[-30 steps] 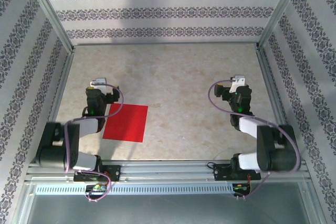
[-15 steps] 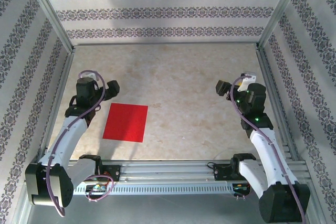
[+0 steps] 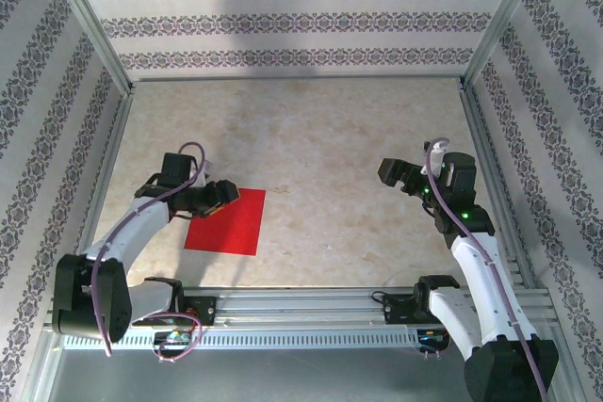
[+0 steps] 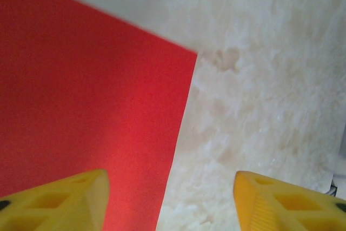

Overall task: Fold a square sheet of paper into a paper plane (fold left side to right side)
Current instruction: Move the square sheet of paper to the center of the table.

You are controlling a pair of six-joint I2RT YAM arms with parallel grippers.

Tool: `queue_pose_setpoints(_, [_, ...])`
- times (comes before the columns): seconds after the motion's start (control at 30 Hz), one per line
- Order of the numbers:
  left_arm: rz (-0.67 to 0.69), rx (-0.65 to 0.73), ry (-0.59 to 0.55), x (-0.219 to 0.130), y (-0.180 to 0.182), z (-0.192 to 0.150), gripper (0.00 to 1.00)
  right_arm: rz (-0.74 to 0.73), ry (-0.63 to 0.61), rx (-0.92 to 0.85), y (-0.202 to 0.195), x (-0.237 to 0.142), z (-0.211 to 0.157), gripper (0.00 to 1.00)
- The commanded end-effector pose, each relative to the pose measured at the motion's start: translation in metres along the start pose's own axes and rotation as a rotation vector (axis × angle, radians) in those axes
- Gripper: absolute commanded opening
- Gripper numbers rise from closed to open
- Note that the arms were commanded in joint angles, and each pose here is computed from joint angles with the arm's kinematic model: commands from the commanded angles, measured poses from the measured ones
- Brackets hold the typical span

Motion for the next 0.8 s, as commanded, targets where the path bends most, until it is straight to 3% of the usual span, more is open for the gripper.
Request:
queue_pose_setpoints(0.0, [0.019, -0.004, 0.071, 0.013, 0.002, -0.009, 0.57, 0.043, 0.014, 0.014, 0.013, -0.004, 0.003, 0.98])
queue_pose_setpoints(0.23, [0.111, 0.004, 0.15, 0.032, 0.021, -0.014, 0.49, 0.014, 0.002, 0.006, 0.009, -0.003, 0.003, 0.98])
queue_pose_setpoints(0.77, [0.125, -0.075, 0.217, 0.054, 0.033, -0.03, 0.43, -0.017, -0.006, -0.007, 0.011, 0.004, 0.008, 0.98])
Point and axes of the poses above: each hand's point on the last joint's axis, 136 mm out from that joint toward the fingers, its own x axis out along the fingers, its own y axis along the line the jaws close on, z = x × y, the point moved 3 cm from there along -x, back along the fingers, and after that the axes turned 14 degrees about x, right-handed, at the moved point
